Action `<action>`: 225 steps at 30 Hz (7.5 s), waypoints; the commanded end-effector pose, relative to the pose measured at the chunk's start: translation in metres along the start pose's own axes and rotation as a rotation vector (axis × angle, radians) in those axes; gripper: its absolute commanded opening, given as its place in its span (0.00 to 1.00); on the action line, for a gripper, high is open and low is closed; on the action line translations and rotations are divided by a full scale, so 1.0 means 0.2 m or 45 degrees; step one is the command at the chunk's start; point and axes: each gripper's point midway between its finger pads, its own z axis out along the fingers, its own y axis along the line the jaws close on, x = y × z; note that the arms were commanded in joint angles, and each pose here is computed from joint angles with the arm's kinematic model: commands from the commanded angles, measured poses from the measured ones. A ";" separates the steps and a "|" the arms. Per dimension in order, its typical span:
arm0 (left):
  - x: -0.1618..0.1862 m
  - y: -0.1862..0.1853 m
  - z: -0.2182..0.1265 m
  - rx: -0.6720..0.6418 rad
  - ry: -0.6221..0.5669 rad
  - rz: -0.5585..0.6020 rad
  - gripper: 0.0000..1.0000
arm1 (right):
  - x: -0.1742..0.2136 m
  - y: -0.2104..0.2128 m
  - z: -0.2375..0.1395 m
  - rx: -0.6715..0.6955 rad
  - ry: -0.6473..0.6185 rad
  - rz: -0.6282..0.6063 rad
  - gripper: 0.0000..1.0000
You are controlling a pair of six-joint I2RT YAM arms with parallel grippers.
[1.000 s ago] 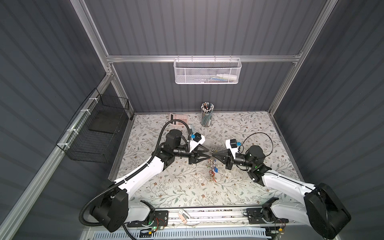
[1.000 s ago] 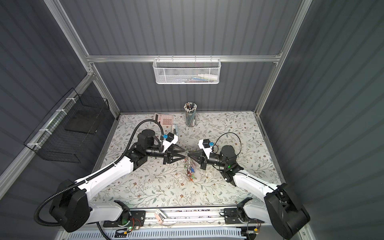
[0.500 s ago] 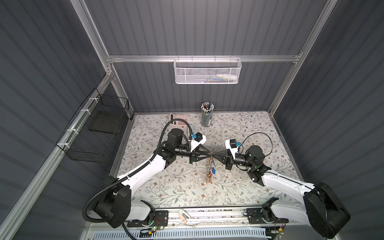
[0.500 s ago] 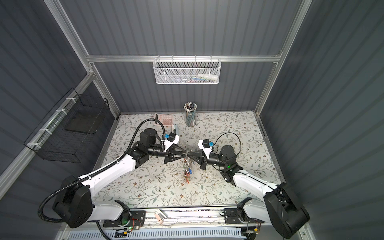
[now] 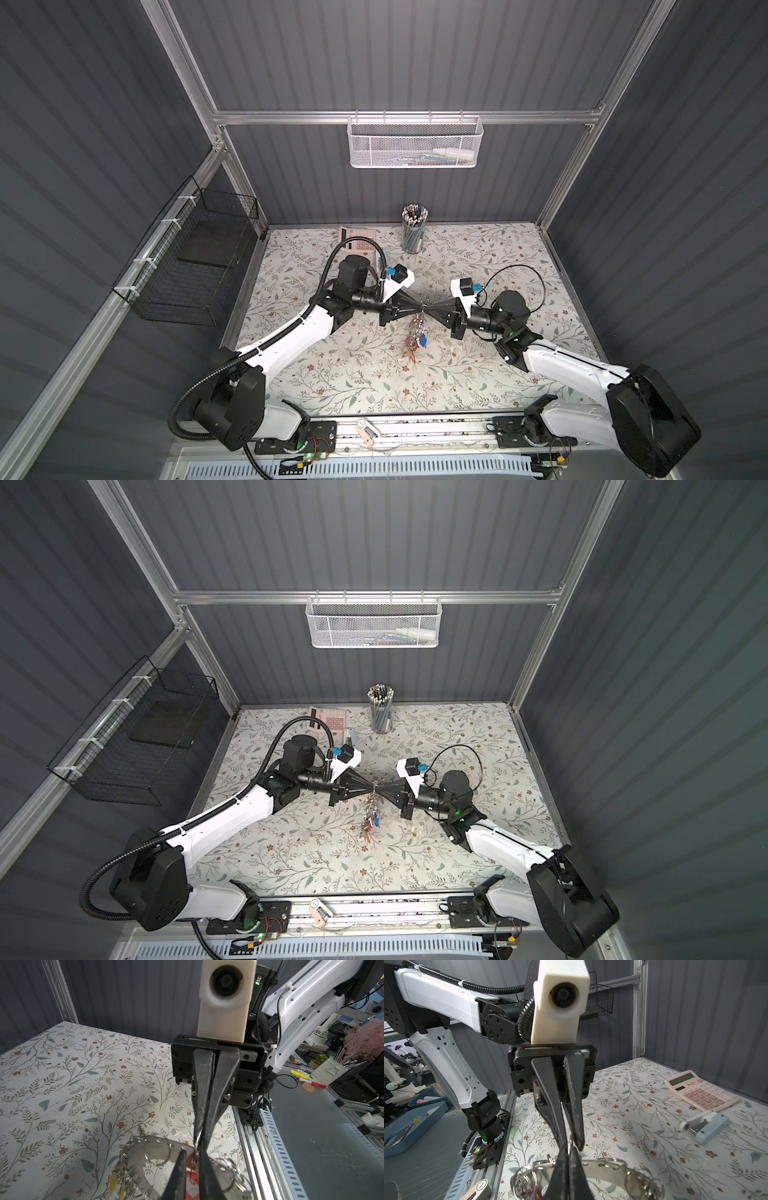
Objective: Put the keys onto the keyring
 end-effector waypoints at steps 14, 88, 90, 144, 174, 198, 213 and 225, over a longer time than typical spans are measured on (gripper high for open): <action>-0.04 -0.01 0.00 0.036 -0.010 0.010 0.05 | -0.11 0.02 0.00 -0.027 -0.080 -0.083 0.00; -0.08 -0.02 0.02 0.090 0.709 0.191 0.00 | 0.00 -0.05 -0.01 0.052 -0.002 -0.037 0.18; -0.08 -0.02 0.02 0.092 0.712 0.189 0.00 | -0.01 -0.05 -0.01 0.051 -0.004 -0.036 0.18; -0.02 0.00 -0.02 0.000 -0.099 -0.065 0.53 | -0.08 -0.01 -0.02 0.002 -0.104 -0.020 0.00; -0.01 0.00 0.06 0.082 -0.054 -0.093 0.14 | -0.07 -0.01 -0.01 -0.002 -0.098 -0.012 0.00; 0.00 -0.02 0.00 -0.017 0.268 0.068 0.00 | -0.14 -0.03 -0.11 0.086 -0.159 -0.032 0.30; -0.07 0.01 -0.02 0.015 0.614 0.231 0.00 | -0.06 -0.06 -0.10 0.076 -0.085 -0.015 0.37; -0.07 0.01 0.02 0.083 0.732 0.234 0.00 | -0.04 -0.06 -0.05 0.035 -0.056 0.007 0.34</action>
